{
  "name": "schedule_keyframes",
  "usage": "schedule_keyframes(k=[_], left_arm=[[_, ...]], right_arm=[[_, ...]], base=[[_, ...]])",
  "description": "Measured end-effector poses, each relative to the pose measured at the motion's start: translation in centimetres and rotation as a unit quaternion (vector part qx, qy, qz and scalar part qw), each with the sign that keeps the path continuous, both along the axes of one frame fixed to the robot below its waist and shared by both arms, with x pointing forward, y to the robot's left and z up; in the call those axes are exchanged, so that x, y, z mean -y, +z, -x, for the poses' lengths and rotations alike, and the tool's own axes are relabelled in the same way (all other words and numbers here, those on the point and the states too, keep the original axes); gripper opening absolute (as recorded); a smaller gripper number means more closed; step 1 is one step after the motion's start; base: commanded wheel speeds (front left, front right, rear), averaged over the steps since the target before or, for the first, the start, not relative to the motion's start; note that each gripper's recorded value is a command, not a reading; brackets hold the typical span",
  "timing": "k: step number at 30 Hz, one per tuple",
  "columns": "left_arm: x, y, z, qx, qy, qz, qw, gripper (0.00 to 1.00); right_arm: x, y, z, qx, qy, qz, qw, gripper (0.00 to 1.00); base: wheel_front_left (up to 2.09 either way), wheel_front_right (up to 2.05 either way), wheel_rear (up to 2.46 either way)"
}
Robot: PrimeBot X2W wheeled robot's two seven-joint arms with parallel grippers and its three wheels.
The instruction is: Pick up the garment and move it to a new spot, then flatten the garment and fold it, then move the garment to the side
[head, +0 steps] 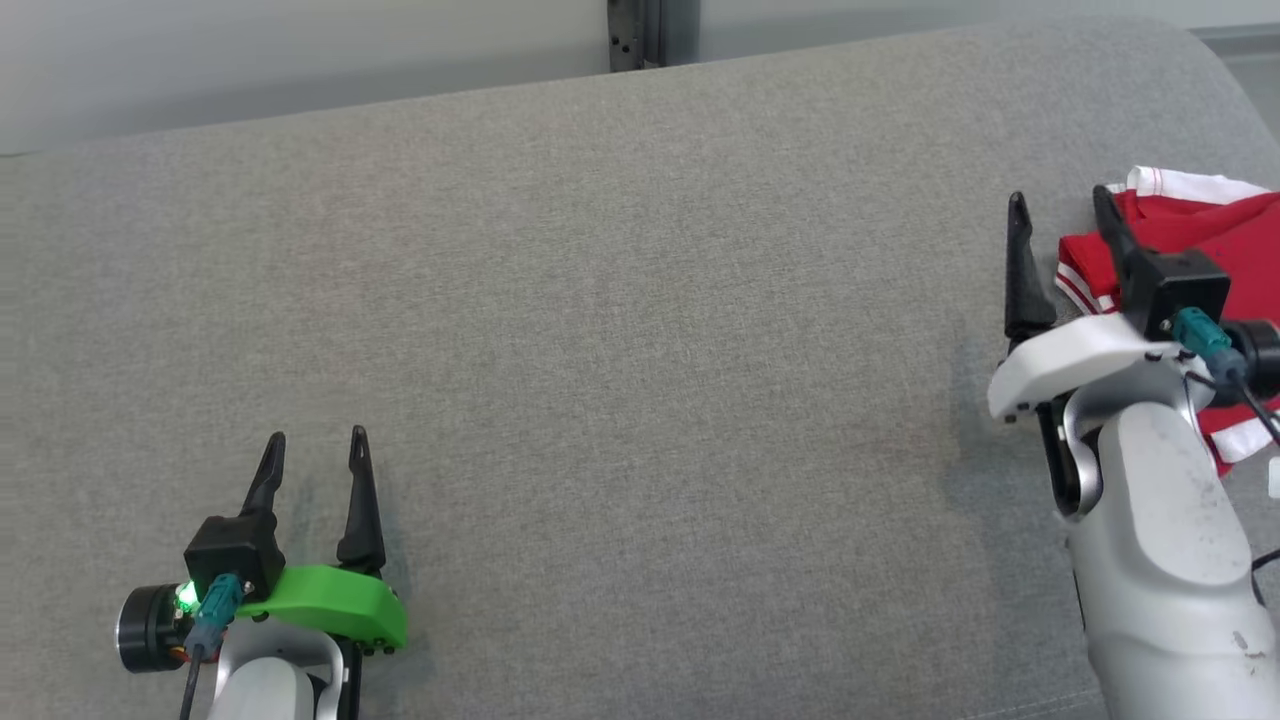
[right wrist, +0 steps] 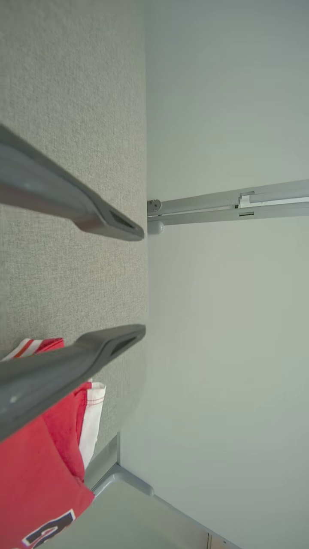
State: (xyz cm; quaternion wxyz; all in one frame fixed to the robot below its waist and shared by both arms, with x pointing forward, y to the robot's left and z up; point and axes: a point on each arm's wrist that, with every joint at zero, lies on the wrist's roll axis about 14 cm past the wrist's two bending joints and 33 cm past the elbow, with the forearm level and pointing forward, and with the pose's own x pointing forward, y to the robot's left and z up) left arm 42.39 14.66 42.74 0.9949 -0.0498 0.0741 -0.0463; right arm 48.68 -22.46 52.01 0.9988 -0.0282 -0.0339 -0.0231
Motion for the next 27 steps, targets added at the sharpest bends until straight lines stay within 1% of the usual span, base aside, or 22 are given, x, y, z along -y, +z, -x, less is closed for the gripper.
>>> schedule_keyframes(k=[6, 12, 16, 20, 27], left_arm=[[-2.1, 1.0, 1.6, 0.008, 0.033, -0.003, 0.999, 1.00], [-3.7, 1.8, 3.8, 0.014, 0.061, -0.005, 0.998, 1.00], [-4.7, 2.2, 5.1, 0.020, 0.077, -0.002, 0.997, 1.00], [-5.2, 2.8, 5.8, 0.028, 0.088, 0.006, 0.996, 1.00], [-5.4, 2.8, 6.3, 0.028, 0.092, 0.019, 0.995, 1.00]], right_arm=[[-4.4, -2.5, 2.4, -0.029, 0.056, -0.040, 0.997, 1.00], [-7.1, -4.1, 5.1, -0.054, 0.090, -0.067, 0.992, 1.00], [-8.4, -4.2, 6.5, -0.056, 0.108, -0.076, 0.990, 1.00], [-9.3, -3.3, 6.9, -0.045, 0.121, -0.077, 0.989, 1.00], [-9.4, -2.8, 7.2, -0.038, 0.122, -0.079, 0.989, 1.00]], base=[[0.00, 0.00, 0.00], [0.00, 0.00, 0.00], [0.00, 0.00, 0.00], [0.00, 0.00, 0.00], [0.00, 0.00, 0.00]])
